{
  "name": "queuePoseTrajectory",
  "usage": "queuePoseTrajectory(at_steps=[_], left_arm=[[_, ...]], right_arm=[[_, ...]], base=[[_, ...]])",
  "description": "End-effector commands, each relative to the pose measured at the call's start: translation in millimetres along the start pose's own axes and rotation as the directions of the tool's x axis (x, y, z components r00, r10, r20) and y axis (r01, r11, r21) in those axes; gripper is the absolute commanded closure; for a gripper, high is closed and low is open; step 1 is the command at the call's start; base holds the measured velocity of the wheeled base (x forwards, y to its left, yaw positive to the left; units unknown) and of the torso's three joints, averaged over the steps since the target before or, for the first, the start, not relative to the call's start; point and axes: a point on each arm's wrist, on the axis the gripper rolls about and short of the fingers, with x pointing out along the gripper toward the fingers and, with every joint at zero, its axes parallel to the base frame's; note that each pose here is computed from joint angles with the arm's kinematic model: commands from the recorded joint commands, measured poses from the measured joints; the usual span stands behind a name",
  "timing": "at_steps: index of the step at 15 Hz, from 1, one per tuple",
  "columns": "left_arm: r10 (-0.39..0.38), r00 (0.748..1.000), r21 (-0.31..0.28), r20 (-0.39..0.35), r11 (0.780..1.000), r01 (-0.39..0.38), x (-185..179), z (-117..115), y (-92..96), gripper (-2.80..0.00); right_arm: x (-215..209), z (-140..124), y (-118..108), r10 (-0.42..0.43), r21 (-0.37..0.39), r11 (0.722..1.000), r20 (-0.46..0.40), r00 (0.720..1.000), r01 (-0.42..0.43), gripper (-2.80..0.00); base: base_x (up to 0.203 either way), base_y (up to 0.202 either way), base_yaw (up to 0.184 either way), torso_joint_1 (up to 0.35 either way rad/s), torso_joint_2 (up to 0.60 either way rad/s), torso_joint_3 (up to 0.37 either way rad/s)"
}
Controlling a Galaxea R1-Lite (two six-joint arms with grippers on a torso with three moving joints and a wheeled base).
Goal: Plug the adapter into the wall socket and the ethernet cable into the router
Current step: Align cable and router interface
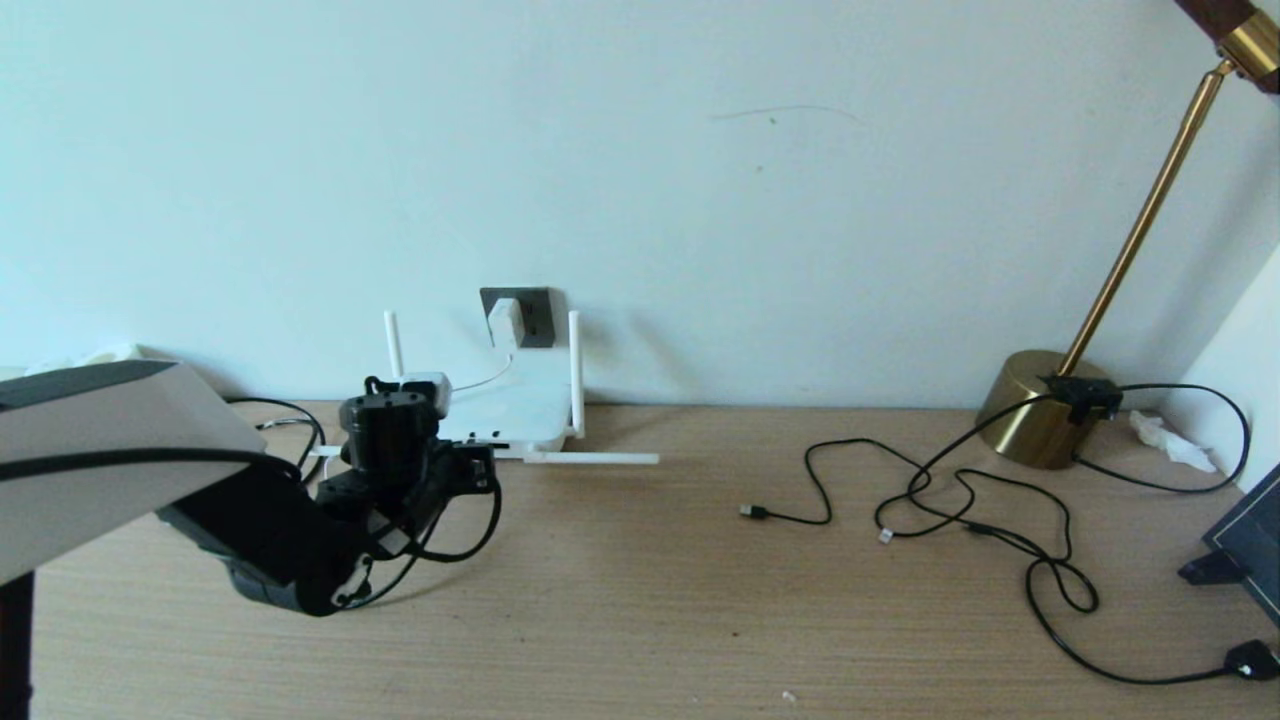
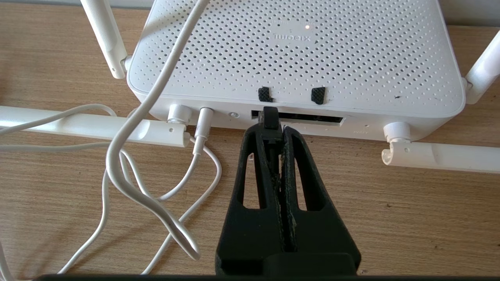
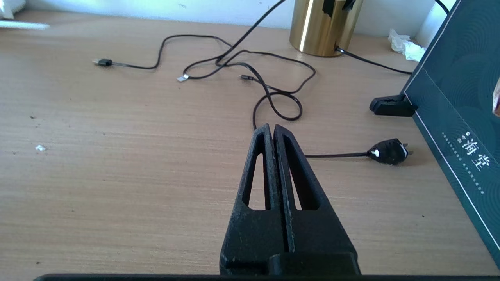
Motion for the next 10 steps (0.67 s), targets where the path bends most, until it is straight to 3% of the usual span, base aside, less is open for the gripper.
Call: queuePoseTrajectory(at_steps=[1,3,6,10], left_arm=[[-0.002,1.000,-0.003,0.009,1.000,0.002,0.2,0.8,-1.1,0.00],[-0.002,1.000,-0.004,0.013,1.000,0.002,1.2,-1.5,-1.3,0.00],[-0.002,1.000,-0.003,0.010,1.000,0.002,0.9,-5.1,-1.1,0.00],[-0.002,1.000,-0.010,0.024,1.000,0.002,0.0,-4.7,-0.9,0.00]], right_arm=[[0.0,0.0,0.0,-0.002,-0.003,1.000,-0.006,1.000,0.002,0.00],[-2.5,0.0,0.0,0.001,-0.009,1.000,-0.062,0.998,-0.002,0.00],[-14.1,0.5,-0.2,0.002,-0.013,1.000,-0.221,0.975,-0.005,0.00],[-14.3,1.1,-0.3,0.002,-0.008,1.000,-0.218,0.976,-0.003,0.00]], base=[[0.000,0.000,0.000,0.000,0.00,0.000],[0.000,0.000,0.000,0.000,0.00,0.000],[0.000,0.000,0.000,0.000,0.00,0.000],[0.000,0.000,0.000,0.000,0.00,0.000]])
